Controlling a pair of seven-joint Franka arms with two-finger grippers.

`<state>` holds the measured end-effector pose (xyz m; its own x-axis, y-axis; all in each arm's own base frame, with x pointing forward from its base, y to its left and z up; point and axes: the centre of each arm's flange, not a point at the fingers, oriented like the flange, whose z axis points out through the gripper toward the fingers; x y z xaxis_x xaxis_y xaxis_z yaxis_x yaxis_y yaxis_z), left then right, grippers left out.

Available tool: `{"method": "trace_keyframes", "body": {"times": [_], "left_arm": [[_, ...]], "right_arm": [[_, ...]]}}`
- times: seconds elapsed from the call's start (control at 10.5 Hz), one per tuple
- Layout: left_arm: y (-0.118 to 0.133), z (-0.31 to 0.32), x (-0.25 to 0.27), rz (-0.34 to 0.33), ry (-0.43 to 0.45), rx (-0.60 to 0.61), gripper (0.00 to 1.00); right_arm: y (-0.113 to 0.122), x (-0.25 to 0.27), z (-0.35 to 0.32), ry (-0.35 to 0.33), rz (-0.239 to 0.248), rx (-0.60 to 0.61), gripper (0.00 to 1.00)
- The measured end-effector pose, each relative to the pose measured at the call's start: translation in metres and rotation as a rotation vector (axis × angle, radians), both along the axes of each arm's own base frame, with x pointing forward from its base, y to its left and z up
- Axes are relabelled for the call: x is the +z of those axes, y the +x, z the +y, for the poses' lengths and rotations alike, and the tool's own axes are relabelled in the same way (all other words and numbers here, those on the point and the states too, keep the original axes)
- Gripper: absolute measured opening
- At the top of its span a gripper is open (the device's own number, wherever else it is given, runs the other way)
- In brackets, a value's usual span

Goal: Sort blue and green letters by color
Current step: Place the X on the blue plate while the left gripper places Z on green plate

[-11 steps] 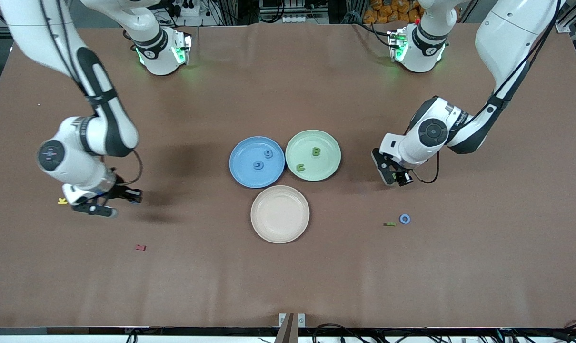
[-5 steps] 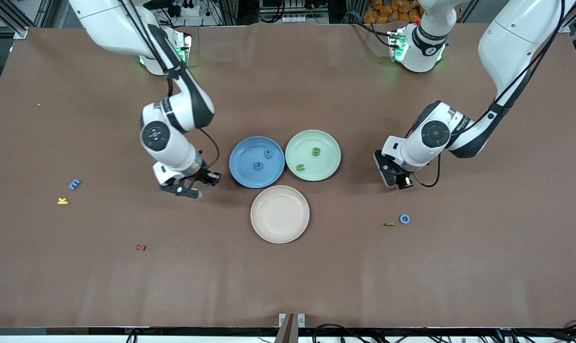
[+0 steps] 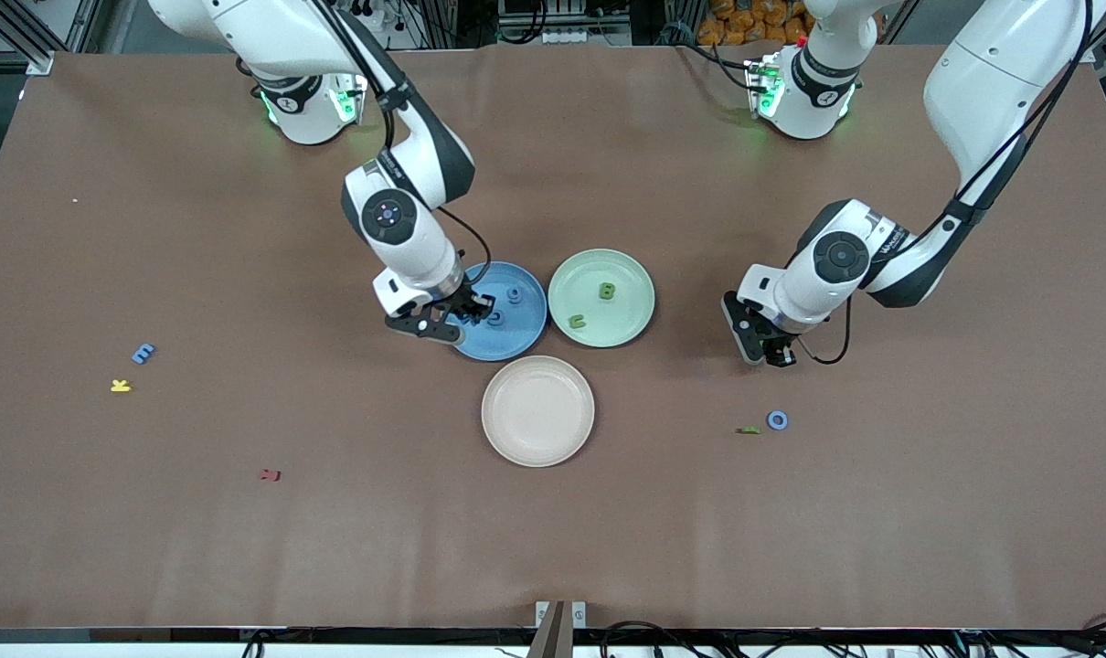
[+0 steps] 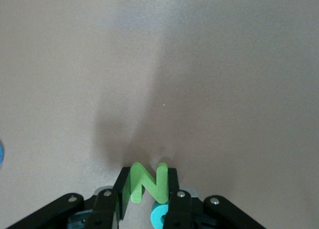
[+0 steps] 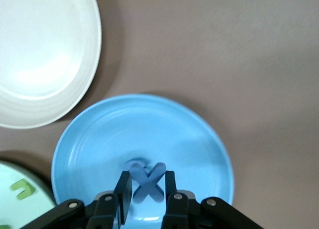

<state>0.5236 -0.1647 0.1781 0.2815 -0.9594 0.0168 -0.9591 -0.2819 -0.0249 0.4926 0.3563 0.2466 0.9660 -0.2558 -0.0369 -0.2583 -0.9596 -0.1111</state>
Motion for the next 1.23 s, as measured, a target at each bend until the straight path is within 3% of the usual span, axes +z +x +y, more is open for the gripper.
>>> {"method": "trace_keyframes", "body": {"times": [0.09,0.28,0.57,0.66,0.95,1.23], "left_arm": [[0.002,0.001,0.000,-0.001,-0.003,0.004,0.33],[0.008,-0.002,0.005,-0.019,-0.020,0.069,0.33],[0.010,-0.067,0.044,-0.065,-0.121,0.298,0.33],[0.007,-0.093,0.057,-0.072,-0.155,0.378,0.33],[-0.027,-0.173,0.071,-0.040,-0.213,0.647,0.33],[-0.070,-0.250,0.085,-0.002,-0.206,0.890,0.33]], "right_arm": [[-0.006,0.001,0.009,0.006,0.009,-0.036,0.33],[-0.007,0.001,0.011,0.006,0.021,-0.130,0.55],[0.029,0.007,-0.037,0.010,0.014,-0.245,0.93],[0.046,0.014,-0.065,0.008,0.018,-0.295,1.00],[0.096,0.037,-0.190,0.009,0.004,-0.485,1.00],[0.117,0.036,-0.332,-0.032,-0.010,-0.669,1.00]]}}
